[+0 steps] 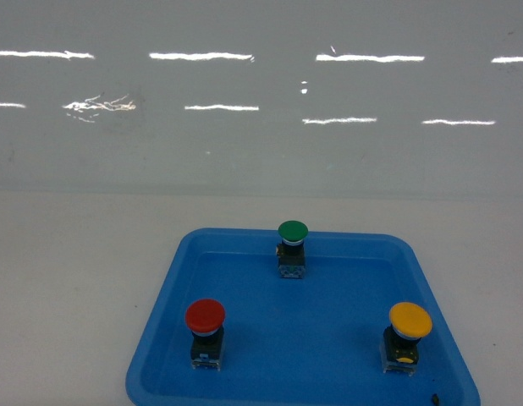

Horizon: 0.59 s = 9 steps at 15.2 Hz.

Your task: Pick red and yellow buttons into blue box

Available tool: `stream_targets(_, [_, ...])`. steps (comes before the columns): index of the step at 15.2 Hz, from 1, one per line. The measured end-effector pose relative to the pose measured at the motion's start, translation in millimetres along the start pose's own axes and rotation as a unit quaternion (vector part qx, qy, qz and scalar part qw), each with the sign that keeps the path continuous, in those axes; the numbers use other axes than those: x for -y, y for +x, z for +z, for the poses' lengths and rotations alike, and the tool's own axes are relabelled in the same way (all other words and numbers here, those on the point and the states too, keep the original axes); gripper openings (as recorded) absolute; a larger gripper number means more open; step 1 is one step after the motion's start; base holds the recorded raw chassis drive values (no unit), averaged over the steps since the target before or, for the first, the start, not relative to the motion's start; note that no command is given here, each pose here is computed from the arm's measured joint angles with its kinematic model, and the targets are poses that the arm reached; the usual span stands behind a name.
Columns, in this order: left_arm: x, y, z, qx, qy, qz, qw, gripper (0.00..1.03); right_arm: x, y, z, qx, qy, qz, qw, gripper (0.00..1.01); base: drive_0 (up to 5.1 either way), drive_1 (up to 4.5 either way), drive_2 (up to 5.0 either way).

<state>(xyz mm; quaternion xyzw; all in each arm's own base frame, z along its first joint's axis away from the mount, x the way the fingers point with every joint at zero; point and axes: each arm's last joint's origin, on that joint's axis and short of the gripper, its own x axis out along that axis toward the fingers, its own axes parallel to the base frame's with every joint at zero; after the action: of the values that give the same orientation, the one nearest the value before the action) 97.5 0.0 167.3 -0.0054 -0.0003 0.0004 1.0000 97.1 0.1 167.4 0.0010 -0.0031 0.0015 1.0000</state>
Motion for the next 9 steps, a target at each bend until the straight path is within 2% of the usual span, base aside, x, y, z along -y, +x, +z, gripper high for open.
stream_targets(2, [2.6, 2.6, 3.7, 0.016, 0.006, 0.005, 0.9998, 0.98, -0.5, 1.1, 1.4, 0.006, 0.000, 0.006, 1.0000, 0.98, 0.0, 0.00, 0.0])
stream_targets(4, [4.7, 11.3, 4.5, 0.012, 0.014, -0.003, 0.9998, 0.98, -5.1, 7.6, 1.9, 0.001, 0.000, 0.019, 0.9998, 0.98, 0.0, 0.00, 0.0])
stream_targets(7, [4.0, 30.1, -0.5, -0.024, 0.031, -0.013, 0.9992, 0.98, -24.0, 21.9, -0.1, -0.015, 0.001, 0.057, 0.9982, 0.98, 0.0, 0.00, 0.0])
stream_targets(8, [6.1, 40.1, 1.5, -0.039, 0.039, -0.022, 0.9982, 0.98, -31.1, 29.1, -4.3, -0.034, -0.001, 0.075, 0.9966, 0.98, 0.0, 0.00, 0.0])
stream_targets(9, [7.5, 51.3, 8.3, -0.044, 0.047, -0.032, 0.9974, 0.98, -36.1, 36.3, -8.1, -0.050, -0.001, 0.081, 0.9955, 0.98, 0.0, 0.00, 0.0])
